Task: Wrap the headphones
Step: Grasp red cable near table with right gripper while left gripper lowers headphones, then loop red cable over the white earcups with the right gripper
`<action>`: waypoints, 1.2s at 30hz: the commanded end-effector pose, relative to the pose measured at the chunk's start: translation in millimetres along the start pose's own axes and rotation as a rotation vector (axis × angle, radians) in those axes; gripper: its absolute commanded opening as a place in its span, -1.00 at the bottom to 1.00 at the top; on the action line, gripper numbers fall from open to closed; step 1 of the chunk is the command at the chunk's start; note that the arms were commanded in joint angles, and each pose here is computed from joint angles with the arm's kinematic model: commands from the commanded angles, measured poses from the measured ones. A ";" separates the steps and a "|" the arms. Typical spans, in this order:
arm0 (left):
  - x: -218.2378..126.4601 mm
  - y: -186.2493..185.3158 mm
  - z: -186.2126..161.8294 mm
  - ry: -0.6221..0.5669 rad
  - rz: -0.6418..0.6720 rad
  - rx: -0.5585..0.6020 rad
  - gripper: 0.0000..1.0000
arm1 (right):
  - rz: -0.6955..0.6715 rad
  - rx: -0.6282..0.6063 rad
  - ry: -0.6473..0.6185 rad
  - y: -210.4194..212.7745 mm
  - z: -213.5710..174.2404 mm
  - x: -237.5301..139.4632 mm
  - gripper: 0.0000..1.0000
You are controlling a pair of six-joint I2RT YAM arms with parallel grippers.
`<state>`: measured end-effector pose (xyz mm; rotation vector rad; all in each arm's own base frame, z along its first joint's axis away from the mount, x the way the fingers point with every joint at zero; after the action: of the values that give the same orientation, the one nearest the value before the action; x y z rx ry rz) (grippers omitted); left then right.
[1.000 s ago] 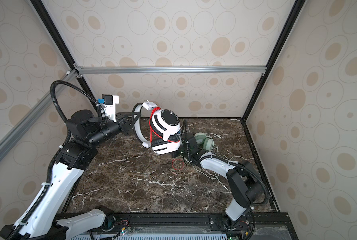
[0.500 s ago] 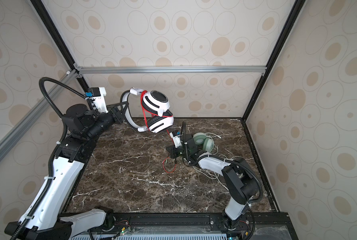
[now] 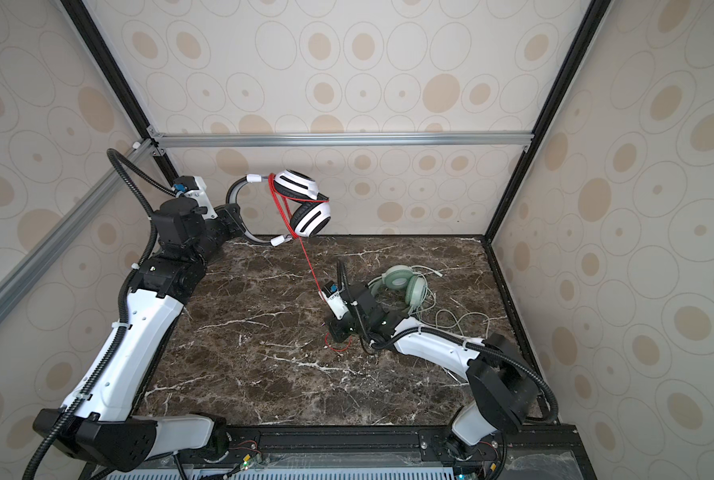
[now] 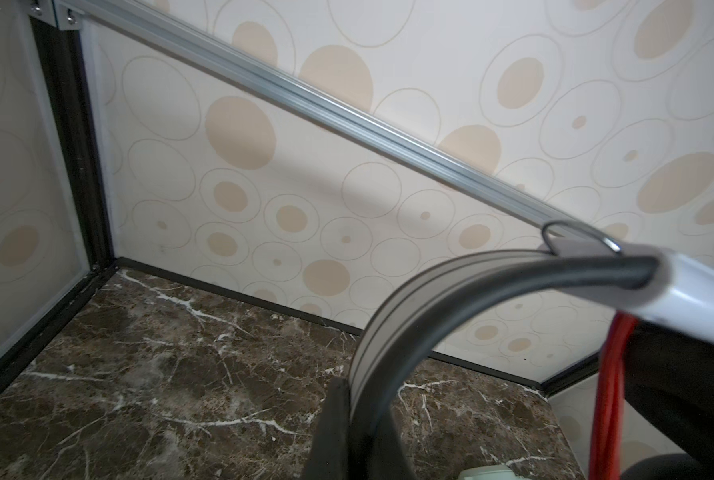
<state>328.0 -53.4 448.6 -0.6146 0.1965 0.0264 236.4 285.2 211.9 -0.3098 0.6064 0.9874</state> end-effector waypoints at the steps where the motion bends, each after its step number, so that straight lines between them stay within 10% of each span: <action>1: 2.4 7.4 18.3 -0.152 0.058 -0.052 -1.00 | -0.023 -0.161 0.110 17.5 -0.4 -12.7 -1.00; 23: 29.5 80.7 -123.6 0.116 0.363 0.548 -1.00 | -0.125 -0.519 0.104 29.9 83.5 -50.9 -1.00; 36: -37.1 71.0 -161.9 0.347 -0.011 0.694 -1.00 | -0.247 -0.474 0.151 -34.5 129.9 -44.7 -0.95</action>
<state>272.7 -79.7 274.1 0.0876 0.5301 -0.0098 280.7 308.6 338.3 -0.8337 0.4372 0.8827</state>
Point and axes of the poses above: each gripper's point midway between its finger pads, its own x axis out along the fingers, its own y axis along the line the jaws close on, z = x × y, the point moved 9 cm from there along -x, back along the fingers, and after that the axes turned 10 degrees about -x, right-handed, at the moved point
